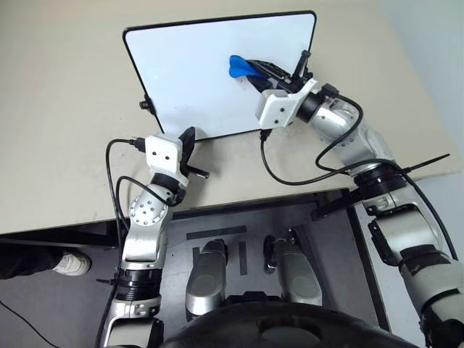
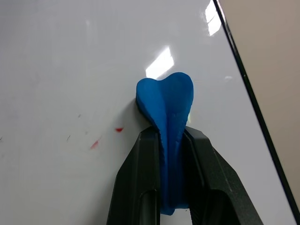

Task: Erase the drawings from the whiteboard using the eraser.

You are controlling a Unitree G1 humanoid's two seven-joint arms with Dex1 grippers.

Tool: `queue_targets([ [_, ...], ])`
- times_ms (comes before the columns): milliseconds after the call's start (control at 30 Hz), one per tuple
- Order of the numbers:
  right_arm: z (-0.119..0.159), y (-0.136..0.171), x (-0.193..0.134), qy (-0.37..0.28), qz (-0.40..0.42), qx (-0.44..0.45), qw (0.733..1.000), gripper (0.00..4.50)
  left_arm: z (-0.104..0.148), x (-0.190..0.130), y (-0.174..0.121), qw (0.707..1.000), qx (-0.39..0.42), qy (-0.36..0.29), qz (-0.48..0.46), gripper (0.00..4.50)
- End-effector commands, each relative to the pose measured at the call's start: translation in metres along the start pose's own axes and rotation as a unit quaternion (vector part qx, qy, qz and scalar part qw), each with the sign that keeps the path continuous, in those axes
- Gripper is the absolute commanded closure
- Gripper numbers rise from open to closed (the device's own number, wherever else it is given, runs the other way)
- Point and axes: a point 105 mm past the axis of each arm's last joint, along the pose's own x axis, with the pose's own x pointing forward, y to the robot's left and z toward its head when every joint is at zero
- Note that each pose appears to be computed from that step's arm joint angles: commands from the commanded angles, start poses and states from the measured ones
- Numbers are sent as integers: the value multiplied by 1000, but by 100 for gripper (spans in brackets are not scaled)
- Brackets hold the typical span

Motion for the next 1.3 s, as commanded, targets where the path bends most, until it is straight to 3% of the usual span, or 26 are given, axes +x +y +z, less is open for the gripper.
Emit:
queue_targets([
  [33,0,12,-6,3,28,7,1000,412,9,2,-1,1000,4,-18,-4,450],
  [267,-3,27,-7,15,49,16,999,412,9,3,-1,1000,5,-19,-7,450],
  [700,15,-23,2,-22,-53,-10,998,412,9,3,0,1000,5,-19,-7,450],
  [1067,2,28,-14,9,46,10,999,412,9,4,-1,1000,3,-20,-7,450],
  [1300,-2,25,-19,24,36,17,999,412,9,4,-1,1000,4,-19,-10,450],
])
